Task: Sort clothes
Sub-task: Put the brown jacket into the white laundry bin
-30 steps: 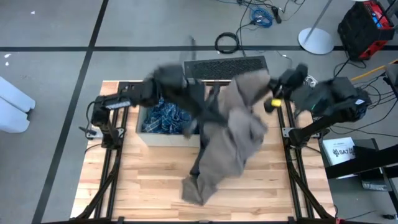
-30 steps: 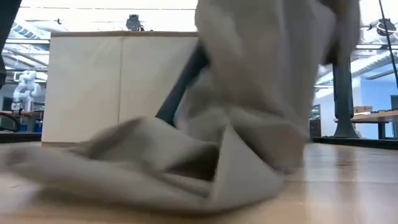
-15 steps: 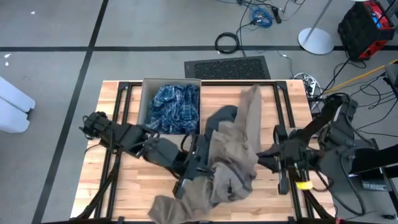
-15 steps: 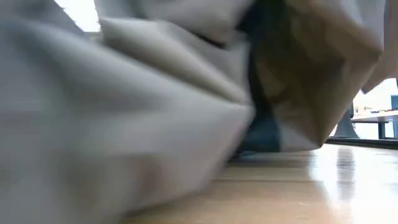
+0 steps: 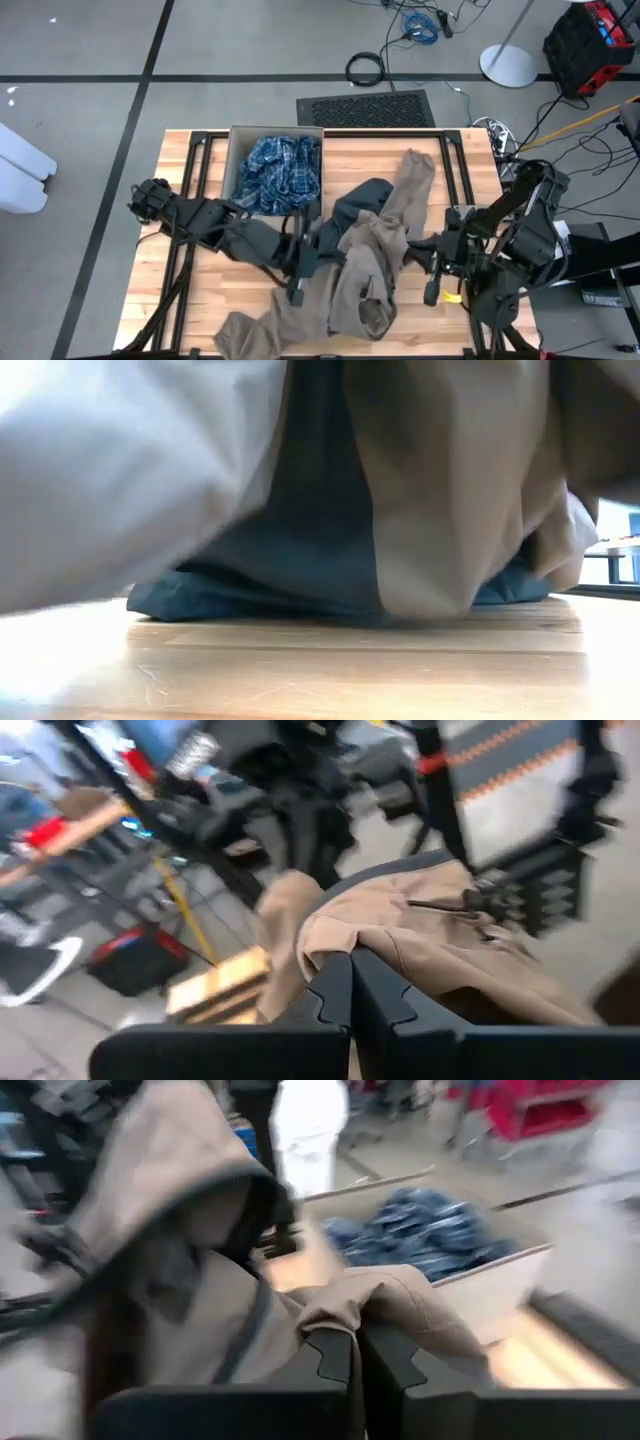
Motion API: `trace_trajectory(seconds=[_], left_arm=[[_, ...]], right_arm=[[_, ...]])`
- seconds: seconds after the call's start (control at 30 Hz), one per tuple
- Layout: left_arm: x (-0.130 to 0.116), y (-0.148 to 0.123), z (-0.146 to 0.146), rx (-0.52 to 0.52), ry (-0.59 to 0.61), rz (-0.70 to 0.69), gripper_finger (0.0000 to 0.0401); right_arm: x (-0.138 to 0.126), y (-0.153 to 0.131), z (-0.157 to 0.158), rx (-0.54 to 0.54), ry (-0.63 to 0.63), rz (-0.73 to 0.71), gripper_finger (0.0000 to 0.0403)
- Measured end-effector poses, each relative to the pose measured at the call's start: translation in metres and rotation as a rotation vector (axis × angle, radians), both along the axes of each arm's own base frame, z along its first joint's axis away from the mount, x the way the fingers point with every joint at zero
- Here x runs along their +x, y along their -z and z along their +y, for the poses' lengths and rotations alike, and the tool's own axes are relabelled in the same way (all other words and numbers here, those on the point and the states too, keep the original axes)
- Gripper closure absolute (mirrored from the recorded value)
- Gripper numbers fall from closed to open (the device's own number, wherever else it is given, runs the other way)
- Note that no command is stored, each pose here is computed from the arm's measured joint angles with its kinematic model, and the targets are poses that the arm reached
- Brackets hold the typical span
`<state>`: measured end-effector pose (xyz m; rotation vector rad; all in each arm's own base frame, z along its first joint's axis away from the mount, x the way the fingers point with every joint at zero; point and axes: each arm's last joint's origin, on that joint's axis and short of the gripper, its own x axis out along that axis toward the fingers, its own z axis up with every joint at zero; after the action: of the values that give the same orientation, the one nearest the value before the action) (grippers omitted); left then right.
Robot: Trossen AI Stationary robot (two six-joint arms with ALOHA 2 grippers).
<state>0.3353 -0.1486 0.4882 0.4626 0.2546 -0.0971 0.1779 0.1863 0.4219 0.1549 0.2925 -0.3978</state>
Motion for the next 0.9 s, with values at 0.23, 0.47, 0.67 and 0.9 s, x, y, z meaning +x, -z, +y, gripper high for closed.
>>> trace_trajectory(seconds=[0.23, 0.47, 0.67, 0.9], left_arm=[[0.043, 0.022, 0.061, -0.084, -0.126, 0.066, 0.0401], [0.083, 0.086, 0.078, -0.114, -0.138, 0.244, 0.0401], [0.103, 0.149, 0.073, -0.077, -0.162, 0.417, 0.0401], [0.109, 0.233, 0.08, -0.139, -0.221, 0.556, 0.0401]], right_arm=[[-0.008, 0.012, -0.067, -0.053, 0.318, 0.056, 0.0403], [-0.035, 0.063, -0.123, 0.05, 0.464, 0.083, 0.0403], [-0.055, 0.112, -0.154, 0.221, 0.487, 0.005, 0.0403], [-0.036, 0.15, -0.183, 0.334, 0.399, 0.063, 0.0403]])
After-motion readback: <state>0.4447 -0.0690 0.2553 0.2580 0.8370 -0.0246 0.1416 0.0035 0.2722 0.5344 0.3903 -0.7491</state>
